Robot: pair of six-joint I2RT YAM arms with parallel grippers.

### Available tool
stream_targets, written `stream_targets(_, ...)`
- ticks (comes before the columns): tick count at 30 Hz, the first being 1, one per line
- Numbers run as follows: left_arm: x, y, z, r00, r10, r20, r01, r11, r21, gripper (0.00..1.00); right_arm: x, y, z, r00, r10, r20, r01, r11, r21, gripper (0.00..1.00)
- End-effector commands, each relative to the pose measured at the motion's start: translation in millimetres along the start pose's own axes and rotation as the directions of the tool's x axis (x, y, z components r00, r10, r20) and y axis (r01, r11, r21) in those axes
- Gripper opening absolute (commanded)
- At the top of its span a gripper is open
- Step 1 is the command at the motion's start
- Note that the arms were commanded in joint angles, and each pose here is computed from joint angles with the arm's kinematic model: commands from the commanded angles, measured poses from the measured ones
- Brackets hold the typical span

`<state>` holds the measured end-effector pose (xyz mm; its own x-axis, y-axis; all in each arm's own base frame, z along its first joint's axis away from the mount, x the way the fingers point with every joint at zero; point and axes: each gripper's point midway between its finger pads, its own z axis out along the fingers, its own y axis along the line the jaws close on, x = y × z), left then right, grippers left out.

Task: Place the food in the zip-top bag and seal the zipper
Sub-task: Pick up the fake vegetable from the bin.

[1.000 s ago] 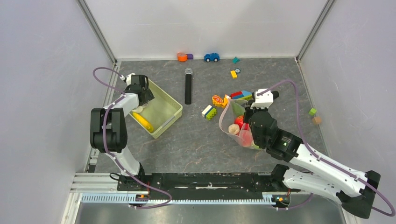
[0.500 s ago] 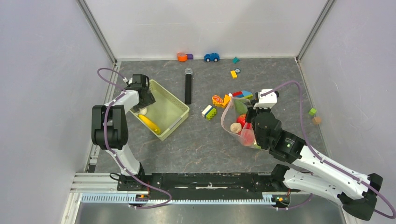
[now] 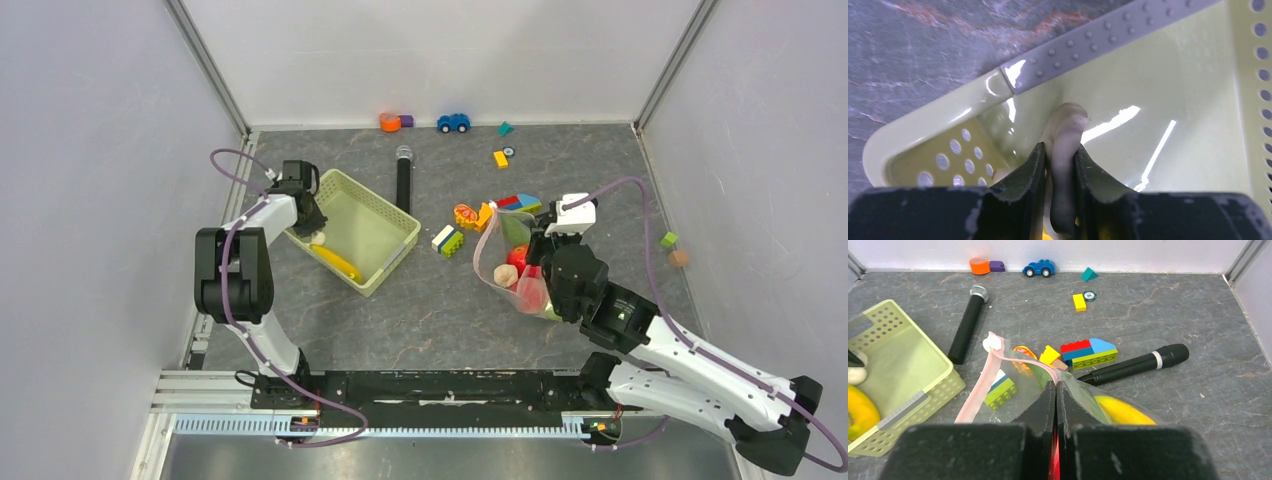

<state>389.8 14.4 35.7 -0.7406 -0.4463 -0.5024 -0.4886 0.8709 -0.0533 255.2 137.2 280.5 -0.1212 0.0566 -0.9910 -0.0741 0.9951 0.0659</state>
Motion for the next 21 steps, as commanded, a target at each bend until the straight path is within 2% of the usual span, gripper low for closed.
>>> stream_targets(1,-12,-27,-28,0.998,-0.047,0.051,0.038,0.985,0.169,0.20,-18,4,-4,0.996,0.059,0.063,-0.056,0.997,-0.051,0.00)
stream_targets(6,-23,-49,-76,0.989,-0.092,0.119,0.044,0.934,0.355,0.13,-29,10,-11,0.992,0.092,0.083,-0.082,0.990,-0.115,0.00)
stream_targets(13,-42,-70,-166,0.948,-0.203,0.245,0.026,0.818,0.575,0.12,-40,19,-20,0.985,0.138,0.098,-0.116,0.972,-0.203,0.00)
stream_targets(17,-28,-109,-233,0.940,-0.186,0.287,-0.097,0.662,0.744,0.10,-45,23,-24,0.979,0.171,0.114,-0.139,0.960,-0.244,0.00)
stream_targets(21,15,-163,-307,0.920,-0.055,0.388,-0.323,0.455,0.830,0.08,-45,22,-25,0.975,0.185,0.127,-0.149,0.958,-0.247,0.00)
